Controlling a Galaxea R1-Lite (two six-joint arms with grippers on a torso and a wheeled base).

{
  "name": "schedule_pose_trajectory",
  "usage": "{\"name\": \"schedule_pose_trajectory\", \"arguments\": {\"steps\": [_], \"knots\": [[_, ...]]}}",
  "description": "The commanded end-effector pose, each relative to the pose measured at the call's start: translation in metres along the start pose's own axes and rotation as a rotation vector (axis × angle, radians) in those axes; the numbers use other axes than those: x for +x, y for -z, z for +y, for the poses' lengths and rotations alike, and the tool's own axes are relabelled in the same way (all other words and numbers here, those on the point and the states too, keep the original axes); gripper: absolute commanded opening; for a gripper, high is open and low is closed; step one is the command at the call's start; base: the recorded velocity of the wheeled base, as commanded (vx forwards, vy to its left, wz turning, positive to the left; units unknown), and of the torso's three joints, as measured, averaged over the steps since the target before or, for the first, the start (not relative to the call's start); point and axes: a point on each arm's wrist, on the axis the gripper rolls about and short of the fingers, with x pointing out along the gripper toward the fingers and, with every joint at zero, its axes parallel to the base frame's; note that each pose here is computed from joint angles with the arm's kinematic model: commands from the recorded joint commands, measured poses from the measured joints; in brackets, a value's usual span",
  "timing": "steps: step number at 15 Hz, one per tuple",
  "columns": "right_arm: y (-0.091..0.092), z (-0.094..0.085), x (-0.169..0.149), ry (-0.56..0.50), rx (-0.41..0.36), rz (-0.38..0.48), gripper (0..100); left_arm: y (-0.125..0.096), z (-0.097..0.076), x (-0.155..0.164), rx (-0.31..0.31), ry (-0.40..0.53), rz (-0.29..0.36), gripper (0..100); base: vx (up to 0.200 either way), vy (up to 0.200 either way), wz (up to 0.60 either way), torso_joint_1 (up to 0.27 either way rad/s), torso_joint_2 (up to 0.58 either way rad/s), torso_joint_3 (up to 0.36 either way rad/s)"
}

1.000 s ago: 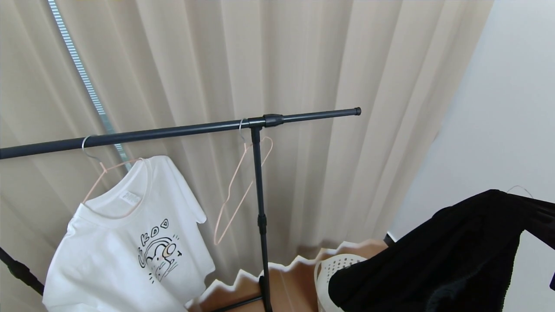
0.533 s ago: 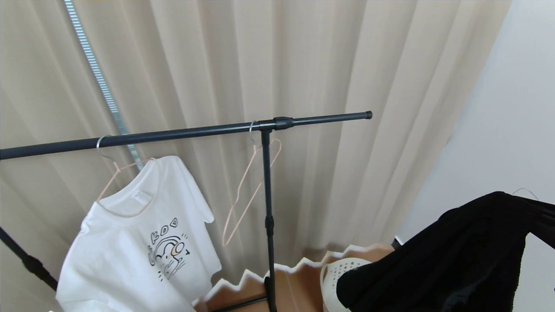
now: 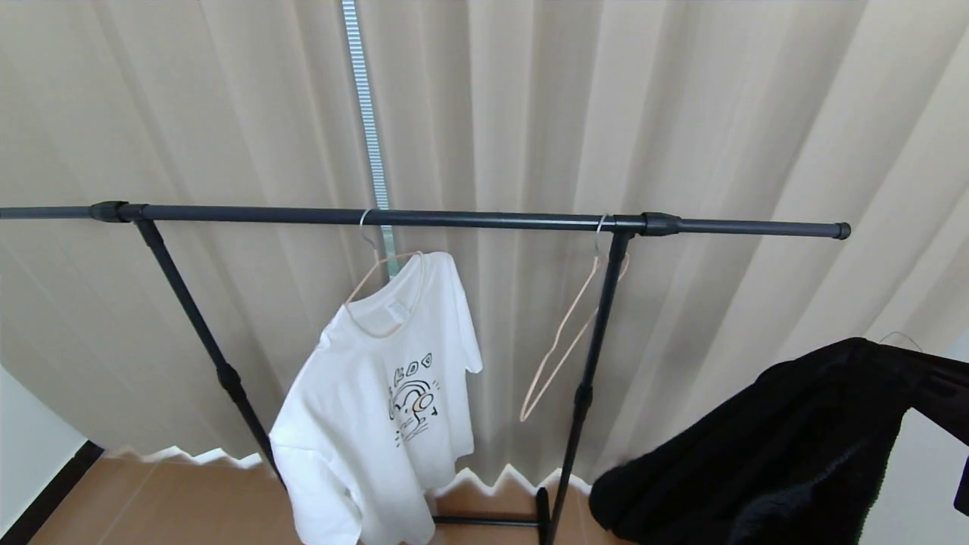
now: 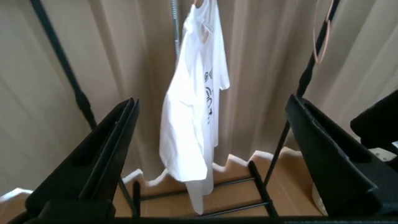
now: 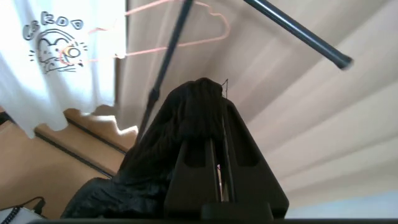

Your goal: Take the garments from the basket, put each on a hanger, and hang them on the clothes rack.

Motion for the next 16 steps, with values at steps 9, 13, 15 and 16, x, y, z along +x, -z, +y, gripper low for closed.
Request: {"name": "schedule_pose_trajectory", "arguments": {"steps": [9,13,15,16], "knots": [[-0.0003,-0.001,-0.0026,0.003,0.001,-0.011,0,0.0,-0.0001,0.0,0.0,-0.001,-0.001,100,-0.089,0.156,0.0,-0.003,0.0,0.002],[0.0001,-0.0012,-0.0032,0.004,0.002,-0.012,0,0.0,0.0,0.0,0.0,-0.003,-0.001,100,0.0,0.1,0.0,0.011,0.0,-0.001],[0.0008,-0.0013,-0.0041,0.004,-0.004,-0.013,0,0.0,0.0,0.0,-0.002,-0.004,-0.001,100,0.0,0.0,0.0,0.0,0.0,0.0],[0.0036,-0.0003,-0.0039,0.002,-0.024,-0.005,0,0.0,0.0,0.0,-0.002,-0.003,-0.001,100,0.0,0.0,0.0,0.0,0.0,0.0]]}}
